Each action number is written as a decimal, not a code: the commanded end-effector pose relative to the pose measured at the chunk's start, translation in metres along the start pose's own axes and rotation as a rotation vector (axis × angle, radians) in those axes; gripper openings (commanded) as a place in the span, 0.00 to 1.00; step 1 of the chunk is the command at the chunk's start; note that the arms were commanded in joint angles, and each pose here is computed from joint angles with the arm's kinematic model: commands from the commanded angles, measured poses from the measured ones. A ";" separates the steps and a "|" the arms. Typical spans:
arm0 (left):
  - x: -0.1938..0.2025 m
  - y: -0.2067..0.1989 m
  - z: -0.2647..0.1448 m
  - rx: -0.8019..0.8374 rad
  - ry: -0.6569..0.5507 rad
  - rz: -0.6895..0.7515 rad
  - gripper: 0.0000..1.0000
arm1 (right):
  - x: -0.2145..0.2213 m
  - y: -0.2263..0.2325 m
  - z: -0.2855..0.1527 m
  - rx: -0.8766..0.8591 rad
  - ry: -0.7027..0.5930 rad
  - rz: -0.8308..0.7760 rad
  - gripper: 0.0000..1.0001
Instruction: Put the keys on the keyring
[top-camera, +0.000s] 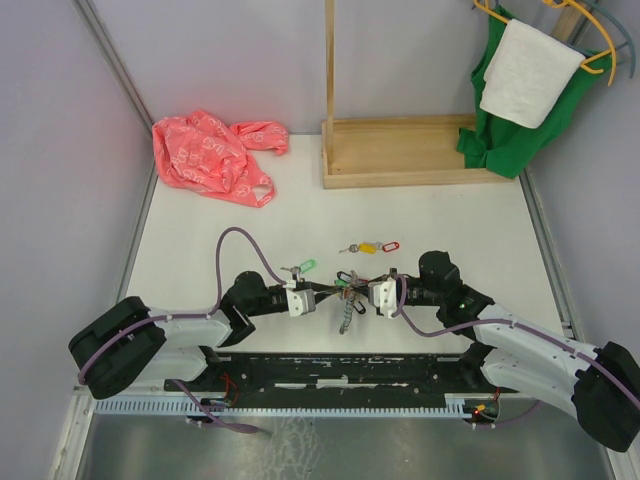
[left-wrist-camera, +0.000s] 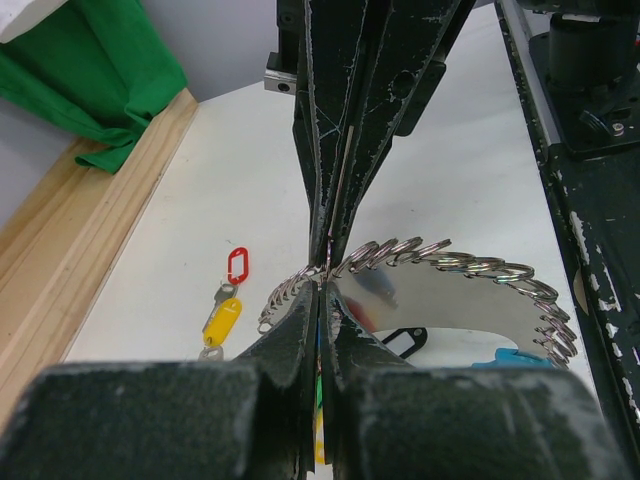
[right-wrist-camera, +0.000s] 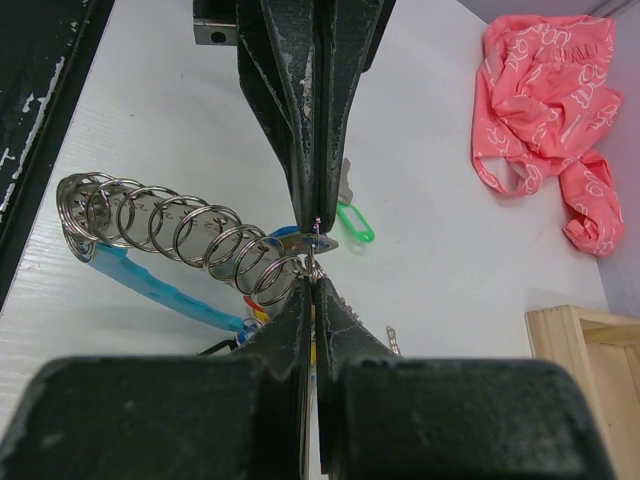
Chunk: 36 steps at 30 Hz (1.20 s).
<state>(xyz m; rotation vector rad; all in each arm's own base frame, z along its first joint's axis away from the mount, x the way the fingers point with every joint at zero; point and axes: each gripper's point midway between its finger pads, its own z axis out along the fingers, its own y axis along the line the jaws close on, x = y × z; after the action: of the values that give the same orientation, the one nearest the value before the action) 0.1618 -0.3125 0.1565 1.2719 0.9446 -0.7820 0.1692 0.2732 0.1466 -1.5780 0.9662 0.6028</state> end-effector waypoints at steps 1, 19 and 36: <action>-0.021 0.010 0.006 -0.022 -0.062 0.021 0.03 | -0.016 -0.017 -0.002 0.061 -0.041 -0.056 0.01; -0.020 0.012 0.006 -0.035 -0.051 0.015 0.03 | -0.014 -0.018 -0.002 0.062 -0.026 -0.054 0.01; -0.022 0.011 0.007 -0.023 -0.060 0.011 0.03 | -0.017 -0.017 -0.002 0.057 -0.041 -0.058 0.01</action>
<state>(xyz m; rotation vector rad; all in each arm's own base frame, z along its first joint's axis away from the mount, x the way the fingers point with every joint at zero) 0.1625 -0.3115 0.1546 1.2729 0.9594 -0.7787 0.1714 0.2714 0.1465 -1.5726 0.9768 0.5856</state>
